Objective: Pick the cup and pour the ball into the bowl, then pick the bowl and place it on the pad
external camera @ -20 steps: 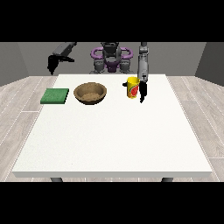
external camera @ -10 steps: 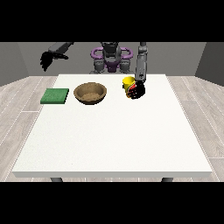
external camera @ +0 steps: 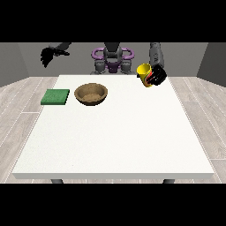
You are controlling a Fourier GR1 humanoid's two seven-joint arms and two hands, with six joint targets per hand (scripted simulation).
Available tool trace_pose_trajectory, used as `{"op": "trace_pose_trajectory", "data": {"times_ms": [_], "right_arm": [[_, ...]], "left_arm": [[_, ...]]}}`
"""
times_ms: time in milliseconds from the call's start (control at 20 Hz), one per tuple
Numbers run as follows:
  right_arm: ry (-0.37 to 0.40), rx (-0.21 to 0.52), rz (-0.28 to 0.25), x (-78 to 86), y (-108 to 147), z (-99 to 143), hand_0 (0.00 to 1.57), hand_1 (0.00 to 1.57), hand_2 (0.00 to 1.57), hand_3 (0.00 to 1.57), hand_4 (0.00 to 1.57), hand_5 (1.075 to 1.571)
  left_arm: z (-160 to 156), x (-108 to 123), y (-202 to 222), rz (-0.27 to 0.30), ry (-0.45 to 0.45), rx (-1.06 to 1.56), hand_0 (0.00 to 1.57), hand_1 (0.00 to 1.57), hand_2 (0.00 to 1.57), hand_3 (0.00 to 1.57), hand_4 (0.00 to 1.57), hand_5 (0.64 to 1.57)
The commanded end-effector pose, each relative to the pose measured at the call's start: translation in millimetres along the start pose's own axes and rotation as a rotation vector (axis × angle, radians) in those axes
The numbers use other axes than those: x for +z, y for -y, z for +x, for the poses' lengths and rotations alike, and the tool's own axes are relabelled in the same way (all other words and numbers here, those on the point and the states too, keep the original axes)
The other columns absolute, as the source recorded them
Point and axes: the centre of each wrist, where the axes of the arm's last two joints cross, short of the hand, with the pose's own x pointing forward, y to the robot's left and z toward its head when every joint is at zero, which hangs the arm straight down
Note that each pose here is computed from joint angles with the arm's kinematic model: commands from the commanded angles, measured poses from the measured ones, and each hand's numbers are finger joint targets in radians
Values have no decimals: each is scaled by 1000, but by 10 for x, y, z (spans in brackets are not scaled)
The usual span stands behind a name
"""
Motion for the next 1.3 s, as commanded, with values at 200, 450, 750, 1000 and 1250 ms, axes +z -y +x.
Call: {"op": "trace_pose_trajectory", "data": {"times_ms": [200,450,750,1000,1250], "right_arm": [[-62,-15,-14,65,18,-217,0,0,0,0,0,1568],[-45,-34,-47,-2,272,-139,0,0,0,0,0,1569],[-79,-26,3,149,344,-262,0,0,0,0,0,1570],[-97,-35,-18,305,420,-370,0,0,0,0,0,1571],[-76,-35,-4,126,454,-273,0,0,0,0,0,1571]], "left_arm": [[472,-414,66,-72,-30,-235,1491,1491,1571,1571,1571,1273],[837,-483,339,-80,-9,-302,1491,1491,1571,1571,1571,1273],[1286,-597,608,-79,59,-518,1516,1516,1571,1571,1571,1211],[1428,-580,744,-105,204,-783,1553,1553,1571,1571,1530,1298],[1874,-452,1144,-203,369,-988,1482,1482,1571,1571,1571,1204]]}}
